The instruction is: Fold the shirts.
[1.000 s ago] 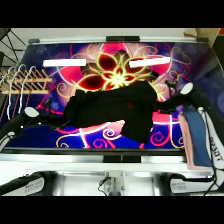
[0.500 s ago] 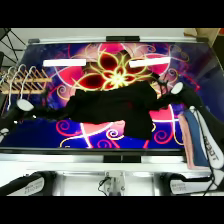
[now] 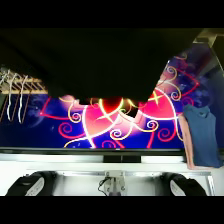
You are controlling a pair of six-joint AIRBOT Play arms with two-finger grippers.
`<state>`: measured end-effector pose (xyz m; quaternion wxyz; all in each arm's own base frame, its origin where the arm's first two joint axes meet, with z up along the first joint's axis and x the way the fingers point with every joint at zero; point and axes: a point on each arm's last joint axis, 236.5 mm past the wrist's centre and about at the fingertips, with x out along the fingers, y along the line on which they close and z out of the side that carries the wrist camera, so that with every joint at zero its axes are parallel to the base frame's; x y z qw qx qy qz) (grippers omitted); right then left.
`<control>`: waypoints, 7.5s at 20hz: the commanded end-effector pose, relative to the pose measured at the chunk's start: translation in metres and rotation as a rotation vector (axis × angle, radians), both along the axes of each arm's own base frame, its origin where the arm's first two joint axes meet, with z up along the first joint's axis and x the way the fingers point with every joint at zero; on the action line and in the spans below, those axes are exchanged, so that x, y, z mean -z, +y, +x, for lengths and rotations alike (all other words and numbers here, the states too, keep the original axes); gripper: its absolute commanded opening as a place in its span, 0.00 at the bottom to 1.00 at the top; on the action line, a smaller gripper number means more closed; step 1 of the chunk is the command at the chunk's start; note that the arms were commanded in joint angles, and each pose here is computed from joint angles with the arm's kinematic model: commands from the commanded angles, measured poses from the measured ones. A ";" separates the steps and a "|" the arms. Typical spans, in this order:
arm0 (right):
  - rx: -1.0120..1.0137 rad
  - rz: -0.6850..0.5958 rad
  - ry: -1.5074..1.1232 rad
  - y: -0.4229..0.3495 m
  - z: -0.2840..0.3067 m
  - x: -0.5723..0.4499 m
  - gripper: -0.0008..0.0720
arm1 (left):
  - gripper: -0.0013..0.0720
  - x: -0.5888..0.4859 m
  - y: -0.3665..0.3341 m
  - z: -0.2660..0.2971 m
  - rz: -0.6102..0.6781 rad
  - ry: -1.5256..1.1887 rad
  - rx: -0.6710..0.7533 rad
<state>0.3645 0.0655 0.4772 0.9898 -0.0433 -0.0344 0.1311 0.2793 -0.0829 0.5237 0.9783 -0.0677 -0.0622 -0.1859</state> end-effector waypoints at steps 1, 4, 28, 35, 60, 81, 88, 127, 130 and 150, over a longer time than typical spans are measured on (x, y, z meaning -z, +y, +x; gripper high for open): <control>0.014 0.062 -0.410 -0.010 -0.149 -0.123 0.09 | 0.06 -0.096 0.005 -0.137 -0.092 -0.334 0.001; 0.036 0.051 -0.323 -0.015 -0.181 -0.104 0.09 | 0.06 -0.070 -0.001 -0.151 -0.018 -0.247 -0.001; 0.231 0.456 0.876 -0.005 0.215 0.425 0.09 | 0.06 0.483 0.018 0.224 -0.231 1.023 -0.140; 0.157 0.378 1.049 0.036 0.192 0.465 0.72 | 0.80 0.547 -0.003 0.187 -0.317 1.366 -0.004; 0.007 0.300 1.581 -0.044 0.040 0.506 0.72 | 0.06 0.629 0.036 0.050 -0.392 1.628 -0.027; -0.167 0.190 1.386 0.016 0.042 0.473 0.09 | 0.06 0.477 0.043 0.117 -0.188 1.246 0.091; -0.053 -0.006 -0.005 -0.001 -0.027 -0.026 0.09 | 0.06 -0.053 0.020 -0.022 0.133 -0.166 -0.077; 0.069 0.283 1.021 -0.009 0.147 0.465 0.09 | 0.06 0.487 0.042 0.217 -0.179 1.203 0.059; 0.014 0.177 1.369 -0.016 0.066 0.498 0.09 | 0.06 0.513 0.044 0.162 -0.131 1.432 0.137; 0.076 0.181 1.579 -0.037 0.012 0.512 0.65 | 0.70 0.567 0.069 0.085 -0.175 1.720 0.131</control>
